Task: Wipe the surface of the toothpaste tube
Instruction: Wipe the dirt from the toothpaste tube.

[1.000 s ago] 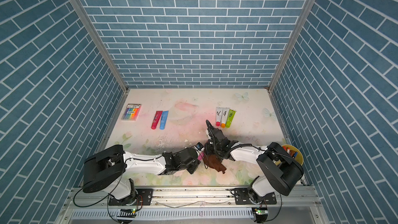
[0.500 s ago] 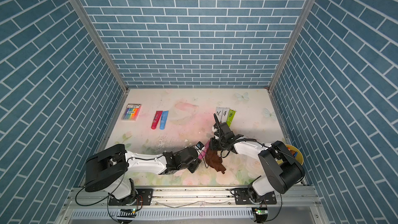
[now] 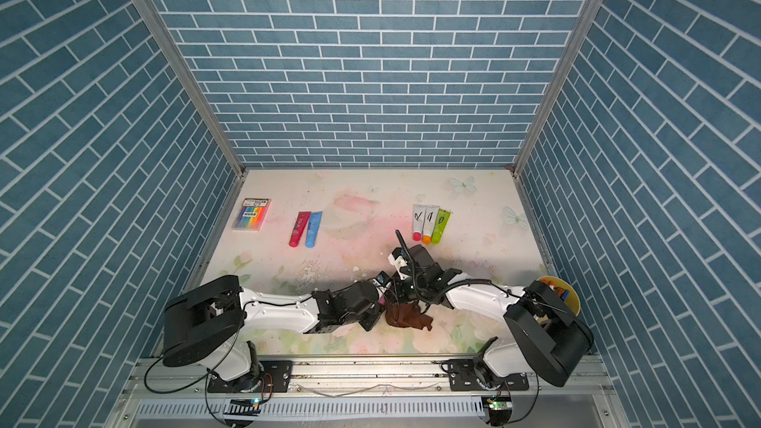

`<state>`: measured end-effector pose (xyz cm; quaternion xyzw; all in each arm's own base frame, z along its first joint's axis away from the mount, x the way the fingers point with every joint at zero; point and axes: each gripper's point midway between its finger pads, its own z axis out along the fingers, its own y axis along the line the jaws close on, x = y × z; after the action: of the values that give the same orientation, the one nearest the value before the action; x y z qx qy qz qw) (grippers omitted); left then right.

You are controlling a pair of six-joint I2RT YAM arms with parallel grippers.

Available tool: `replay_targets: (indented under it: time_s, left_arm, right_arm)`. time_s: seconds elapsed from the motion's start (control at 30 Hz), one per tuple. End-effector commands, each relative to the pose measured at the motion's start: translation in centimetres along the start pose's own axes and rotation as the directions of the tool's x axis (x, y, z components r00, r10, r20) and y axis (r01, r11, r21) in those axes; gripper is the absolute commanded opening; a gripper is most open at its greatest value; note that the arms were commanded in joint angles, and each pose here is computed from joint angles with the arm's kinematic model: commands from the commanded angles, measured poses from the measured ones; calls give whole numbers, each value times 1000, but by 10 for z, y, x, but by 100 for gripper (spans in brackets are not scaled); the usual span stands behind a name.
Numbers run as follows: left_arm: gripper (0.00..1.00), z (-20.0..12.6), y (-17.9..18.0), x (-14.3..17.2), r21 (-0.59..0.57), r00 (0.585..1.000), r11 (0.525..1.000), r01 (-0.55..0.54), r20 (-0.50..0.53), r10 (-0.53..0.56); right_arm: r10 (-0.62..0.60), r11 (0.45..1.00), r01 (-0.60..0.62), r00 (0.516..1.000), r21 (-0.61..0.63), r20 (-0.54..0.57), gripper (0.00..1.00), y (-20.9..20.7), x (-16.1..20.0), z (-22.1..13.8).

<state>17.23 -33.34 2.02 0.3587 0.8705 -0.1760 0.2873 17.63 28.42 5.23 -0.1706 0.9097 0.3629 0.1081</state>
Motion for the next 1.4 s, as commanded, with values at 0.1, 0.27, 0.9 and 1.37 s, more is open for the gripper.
replay_targets:
  time_s: [0.1, 0.27, 0.9, 1.37]
  left_arm:
    - [9, 5, 1, 32, 13, 994, 1000, -14, -110, 15]
    - [7, 4, 1, 31, 15, 994, 1000, -13, -106, 14]
    - [6, 5, 0, 31, 19, 994, 1000, -16, -110, 18]
    - [6, 7, 0, 32, 22, 993, 1000, -18, -118, 21]
  right_arm:
    - [101, 986, -97, 995, 132, -23, 0, -47, 4, 10]
    - [169, 936, -178, 984, 302, 58, 0, -98, -5, -18]
    - [30, 999, -35, 992, 41, 119, 0, -9, -23, -39]
    - [22, 995, -36, 989, 98, 146, 0, -26, -49, -11]
